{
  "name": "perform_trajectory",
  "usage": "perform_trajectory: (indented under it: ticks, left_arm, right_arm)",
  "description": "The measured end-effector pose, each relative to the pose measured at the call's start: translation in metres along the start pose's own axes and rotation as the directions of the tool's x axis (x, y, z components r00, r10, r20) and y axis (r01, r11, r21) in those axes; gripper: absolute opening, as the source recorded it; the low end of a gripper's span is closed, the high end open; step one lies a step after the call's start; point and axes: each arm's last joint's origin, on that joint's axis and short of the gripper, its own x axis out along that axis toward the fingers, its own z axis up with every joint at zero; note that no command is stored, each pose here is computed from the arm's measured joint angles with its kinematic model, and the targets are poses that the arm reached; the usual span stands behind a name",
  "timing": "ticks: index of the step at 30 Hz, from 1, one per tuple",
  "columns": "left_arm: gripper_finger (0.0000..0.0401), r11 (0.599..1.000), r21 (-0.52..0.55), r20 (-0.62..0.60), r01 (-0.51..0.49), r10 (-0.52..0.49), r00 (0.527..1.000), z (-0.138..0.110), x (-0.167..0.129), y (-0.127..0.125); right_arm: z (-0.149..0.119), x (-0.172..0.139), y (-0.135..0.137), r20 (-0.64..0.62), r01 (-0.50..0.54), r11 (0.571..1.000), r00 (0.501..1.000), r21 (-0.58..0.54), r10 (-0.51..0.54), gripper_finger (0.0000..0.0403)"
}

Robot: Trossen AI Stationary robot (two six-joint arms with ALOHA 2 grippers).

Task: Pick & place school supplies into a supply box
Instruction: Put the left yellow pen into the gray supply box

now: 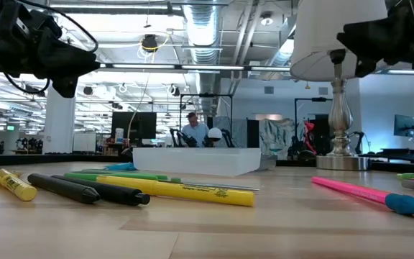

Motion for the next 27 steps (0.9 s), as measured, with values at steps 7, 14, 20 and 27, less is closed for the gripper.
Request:
perform_trajectory:
  ticks: [7, 14, 20, 27]
  left_arm:
    - [0.0091, 0.983, 0.122, 0.032, -0.134, 0.131, 0.991, 0.001, 0.000, 0.004]
    - [0.0091, 0.983, 0.135, 0.026, -0.124, 0.122, 0.992, 0.001, 0.000, 0.004]
    - [0.0091, 0.980, 0.187, 0.004, -0.073, 0.074, 0.997, -0.001, 0.000, 0.002]
    - [0.0091, 0.983, 0.175, -0.065, -0.053, 0.065, 0.996, -0.006, 0.004, 0.003]
  right_arm:
    - [-0.010, -0.001, -0.001, -0.108, -0.009, 0.991, 0.994, -0.136, -0.006, 0.0092]
    - [-0.018, -0.002, -0.001, -0.187, -0.025, 0.984, 0.982, -0.176, -0.009, 0.0092]
    - [-0.017, -0.001, -0.001, -0.178, -0.030, 0.972, 0.984, -0.233, -0.012, 0.0092]
    - [-0.011, -0.001, -0.006, -0.117, 0.021, 0.947, 0.991, -0.319, -0.062, 0.0092]
